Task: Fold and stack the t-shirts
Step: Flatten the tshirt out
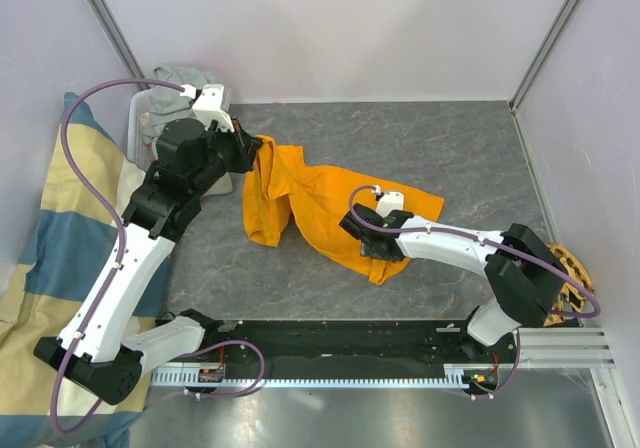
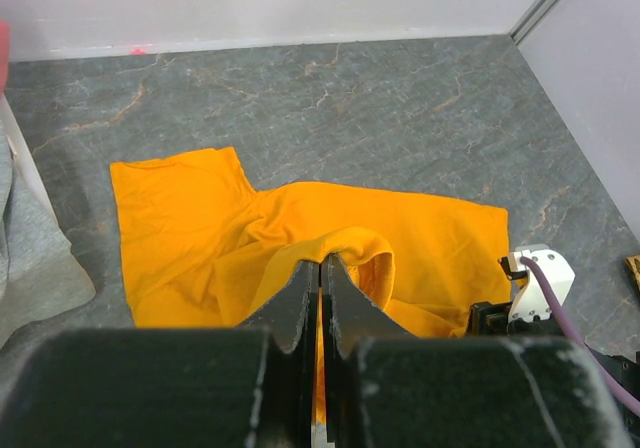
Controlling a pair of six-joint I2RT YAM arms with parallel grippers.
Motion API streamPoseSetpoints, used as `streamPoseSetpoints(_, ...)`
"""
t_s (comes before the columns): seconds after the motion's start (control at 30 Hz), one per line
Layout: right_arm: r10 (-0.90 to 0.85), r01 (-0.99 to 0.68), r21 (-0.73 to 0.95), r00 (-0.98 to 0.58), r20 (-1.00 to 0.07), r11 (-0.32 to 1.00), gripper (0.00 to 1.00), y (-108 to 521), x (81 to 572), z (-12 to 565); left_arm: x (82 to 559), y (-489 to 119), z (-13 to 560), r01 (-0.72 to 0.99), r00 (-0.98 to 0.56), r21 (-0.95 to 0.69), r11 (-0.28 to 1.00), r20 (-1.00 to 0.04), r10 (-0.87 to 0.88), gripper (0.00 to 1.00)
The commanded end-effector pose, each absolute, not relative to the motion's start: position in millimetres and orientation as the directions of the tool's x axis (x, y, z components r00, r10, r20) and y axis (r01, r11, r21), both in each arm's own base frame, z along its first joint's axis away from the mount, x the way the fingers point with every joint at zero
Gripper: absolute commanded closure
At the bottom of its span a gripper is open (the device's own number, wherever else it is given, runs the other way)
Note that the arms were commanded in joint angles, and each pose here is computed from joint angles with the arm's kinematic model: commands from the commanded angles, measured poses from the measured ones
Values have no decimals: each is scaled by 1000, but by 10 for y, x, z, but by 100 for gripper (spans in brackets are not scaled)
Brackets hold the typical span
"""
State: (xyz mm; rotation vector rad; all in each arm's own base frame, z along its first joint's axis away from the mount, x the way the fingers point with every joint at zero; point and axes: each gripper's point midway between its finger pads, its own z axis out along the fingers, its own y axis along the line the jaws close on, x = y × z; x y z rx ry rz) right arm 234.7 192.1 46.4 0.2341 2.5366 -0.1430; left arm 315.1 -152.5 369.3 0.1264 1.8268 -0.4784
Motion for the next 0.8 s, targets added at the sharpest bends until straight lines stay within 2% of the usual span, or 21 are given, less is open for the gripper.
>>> streamPoseSetpoints(0.0, 138, 180, -16, -801, -582, 983, 40, 2086, 2467, 554, 3137, -1503, 3819, 333, -270, -273, 902, -945, -186, 98)
streamPoseSetpoints(0.17, 128, 181, -37, -810, -572, 983, 45, 2067, 2452, 478, 3127, -1482, 3790, 329, -273, -275, 903, -944, -188, 98)
streamPoseSetpoints(0.37, 114, 193, -76, -804, -583, 978, 75, 1981, 2454, 434, 3124, -1455, 3748, 322, -277, -275, 906, -942, -187, 98)
streamPoseSetpoints(0.5, 95, 204, -118, -796, -598, 972, 100, 1861, 2442, 544, 3124, -1430, 3750, 318, -274, -270, 909, -944, -185, 98)
streamPoseSetpoints(0.6, 67, 215, -151, -758, -649, 965, 100, 1720, 2493, 822, 3143, -1358, 3821, 300, -255, -250, 920, -951, -176, 98)
streamPoseSetpoints(0.77, 14, 207, -155, -640, -768, 966, 100, 1562, 2723, 1644, 3149, -1230, 4179, 291, -179, -207, 934, -971, -160, 98)
